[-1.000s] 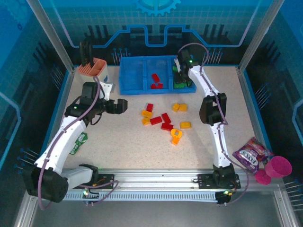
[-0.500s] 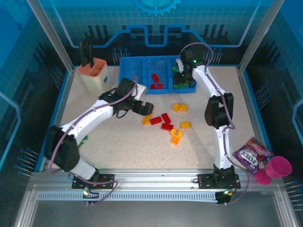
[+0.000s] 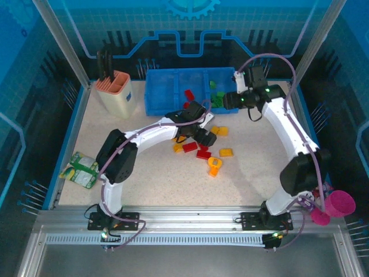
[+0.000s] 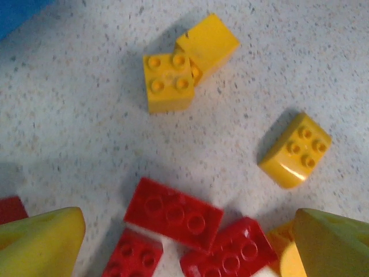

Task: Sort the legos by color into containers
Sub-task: Pick up the lego from the center of the table, then place the lego in the container.

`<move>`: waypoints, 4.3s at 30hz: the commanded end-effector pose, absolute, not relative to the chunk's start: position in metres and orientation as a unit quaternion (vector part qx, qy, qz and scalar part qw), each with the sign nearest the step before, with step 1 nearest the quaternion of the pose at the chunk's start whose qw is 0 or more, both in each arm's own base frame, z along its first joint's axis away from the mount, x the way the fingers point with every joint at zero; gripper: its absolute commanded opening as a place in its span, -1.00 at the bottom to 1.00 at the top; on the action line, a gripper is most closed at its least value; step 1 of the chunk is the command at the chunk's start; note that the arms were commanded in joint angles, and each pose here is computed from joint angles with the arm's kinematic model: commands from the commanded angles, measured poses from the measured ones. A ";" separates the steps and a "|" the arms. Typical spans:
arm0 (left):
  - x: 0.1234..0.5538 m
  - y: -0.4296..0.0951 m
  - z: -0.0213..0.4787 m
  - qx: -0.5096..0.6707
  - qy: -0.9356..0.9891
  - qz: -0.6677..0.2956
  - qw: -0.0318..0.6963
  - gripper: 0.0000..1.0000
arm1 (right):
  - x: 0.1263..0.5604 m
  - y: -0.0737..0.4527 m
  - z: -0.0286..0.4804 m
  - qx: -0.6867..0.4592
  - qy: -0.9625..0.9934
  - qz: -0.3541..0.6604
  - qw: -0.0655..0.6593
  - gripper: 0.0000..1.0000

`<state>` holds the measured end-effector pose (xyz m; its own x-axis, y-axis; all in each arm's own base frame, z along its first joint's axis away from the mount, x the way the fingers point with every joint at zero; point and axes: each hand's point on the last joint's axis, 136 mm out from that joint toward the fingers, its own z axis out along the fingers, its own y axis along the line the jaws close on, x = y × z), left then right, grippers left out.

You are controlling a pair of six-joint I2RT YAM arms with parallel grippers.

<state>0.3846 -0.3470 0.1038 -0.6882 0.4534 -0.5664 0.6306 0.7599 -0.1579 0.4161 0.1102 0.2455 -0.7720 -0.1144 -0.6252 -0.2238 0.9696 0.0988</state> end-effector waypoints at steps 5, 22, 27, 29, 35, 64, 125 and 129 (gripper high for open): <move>0.415 -0.373 0.092 0.303 0.901 -0.156 0.268 0.83 | 0.373 0.083 0.226 -0.048 0.943 0.094 0.316 0.39; 0.441 -0.395 0.042 0.275 0.927 -0.131 0.219 0.75 | 0.364 0.058 0.183 -0.012 0.949 0.122 0.290 0.47; 0.447 -0.393 0.038 0.265 0.930 -0.129 0.218 0.70 | 0.368 0.054 0.180 -0.005 0.948 0.132 0.290 0.49; 0.450 -0.391 0.036 0.258 0.933 -0.128 0.217 0.67 | 0.369 0.054 0.178 -0.002 0.948 0.136 0.288 0.49; 0.457 -0.383 0.032 0.242 0.938 -0.129 0.213 0.55 | 0.370 0.055 0.171 -0.001 0.950 0.144 0.278 0.49; 0.457 -0.355 0.033 0.220 0.950 -0.111 0.194 -0.34 | 0.372 0.057 0.157 -0.002 0.955 0.148 0.258 0.58; 0.560 -0.116 0.166 -0.053 0.934 -0.026 0.353 0.26 | 0.368 0.075 0.142 -0.021 0.957 0.173 0.232 0.82; 0.528 -0.128 0.188 -0.007 0.932 -0.021 0.361 0.32 | 0.368 0.076 0.139 -0.018 0.957 0.174 0.233 0.83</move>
